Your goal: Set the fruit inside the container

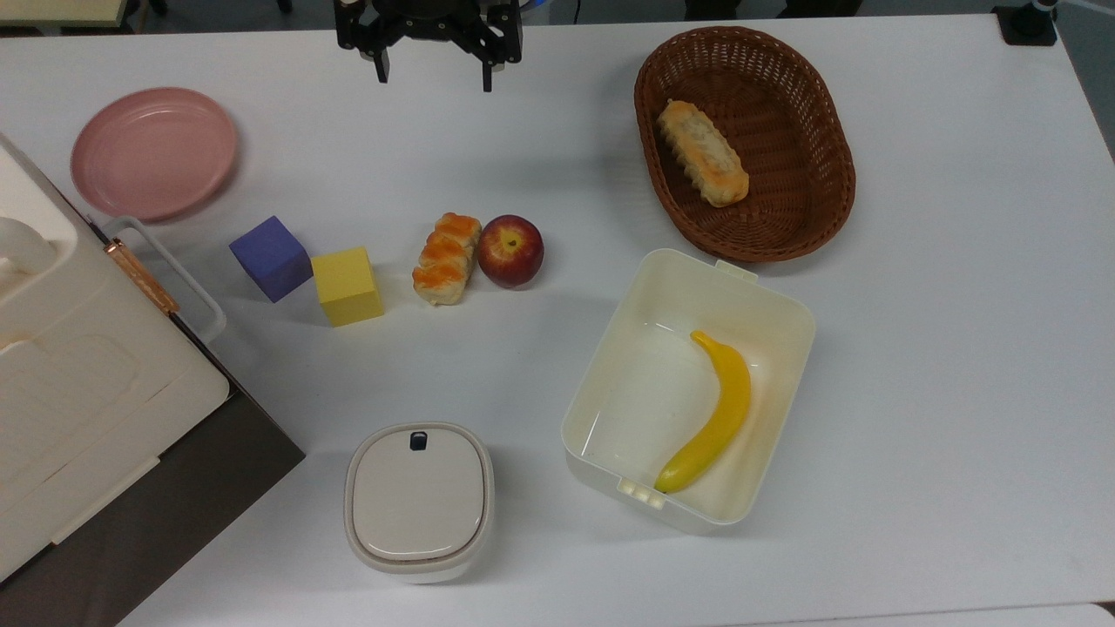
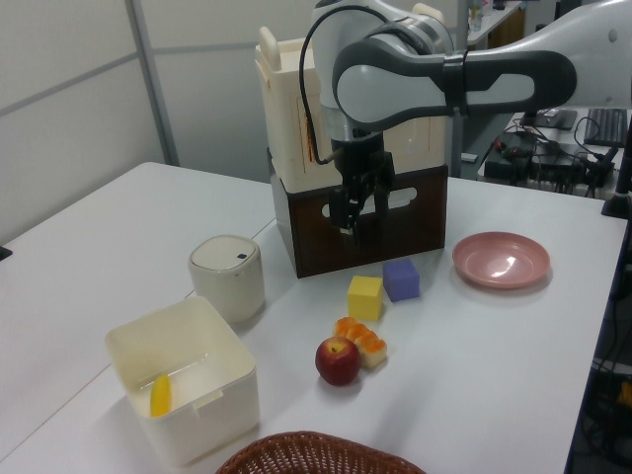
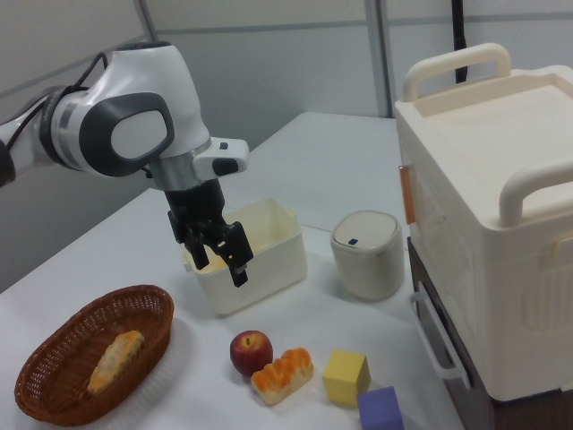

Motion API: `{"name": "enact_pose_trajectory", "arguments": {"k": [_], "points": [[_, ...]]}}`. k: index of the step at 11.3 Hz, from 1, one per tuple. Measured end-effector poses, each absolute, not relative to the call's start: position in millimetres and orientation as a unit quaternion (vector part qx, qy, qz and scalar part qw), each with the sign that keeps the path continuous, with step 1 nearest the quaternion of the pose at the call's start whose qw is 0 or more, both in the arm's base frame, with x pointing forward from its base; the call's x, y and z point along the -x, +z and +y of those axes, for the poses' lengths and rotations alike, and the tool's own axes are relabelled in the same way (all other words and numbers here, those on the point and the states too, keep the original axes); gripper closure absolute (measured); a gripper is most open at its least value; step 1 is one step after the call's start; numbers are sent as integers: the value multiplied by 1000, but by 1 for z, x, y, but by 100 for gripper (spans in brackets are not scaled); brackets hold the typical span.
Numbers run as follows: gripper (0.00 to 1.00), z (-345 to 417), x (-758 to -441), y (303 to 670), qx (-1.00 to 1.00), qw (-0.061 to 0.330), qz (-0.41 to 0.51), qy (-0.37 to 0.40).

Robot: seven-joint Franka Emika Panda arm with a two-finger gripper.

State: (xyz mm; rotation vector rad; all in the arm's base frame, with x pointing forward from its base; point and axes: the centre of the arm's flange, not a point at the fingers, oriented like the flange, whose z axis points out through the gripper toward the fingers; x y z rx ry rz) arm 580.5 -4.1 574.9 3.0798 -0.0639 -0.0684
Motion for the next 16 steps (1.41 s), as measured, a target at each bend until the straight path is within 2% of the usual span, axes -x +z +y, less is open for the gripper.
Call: {"name": "enact_pose_trajectory", "arguments": {"k": [6, 11, 16], "points": [[0, -4, -582, 567, -995, 32, -87, -28], [0, -5, -599, 529, -995, 33, -87, -33], [0, -12, -619, 472, -995, 33, -90, -34]]}}
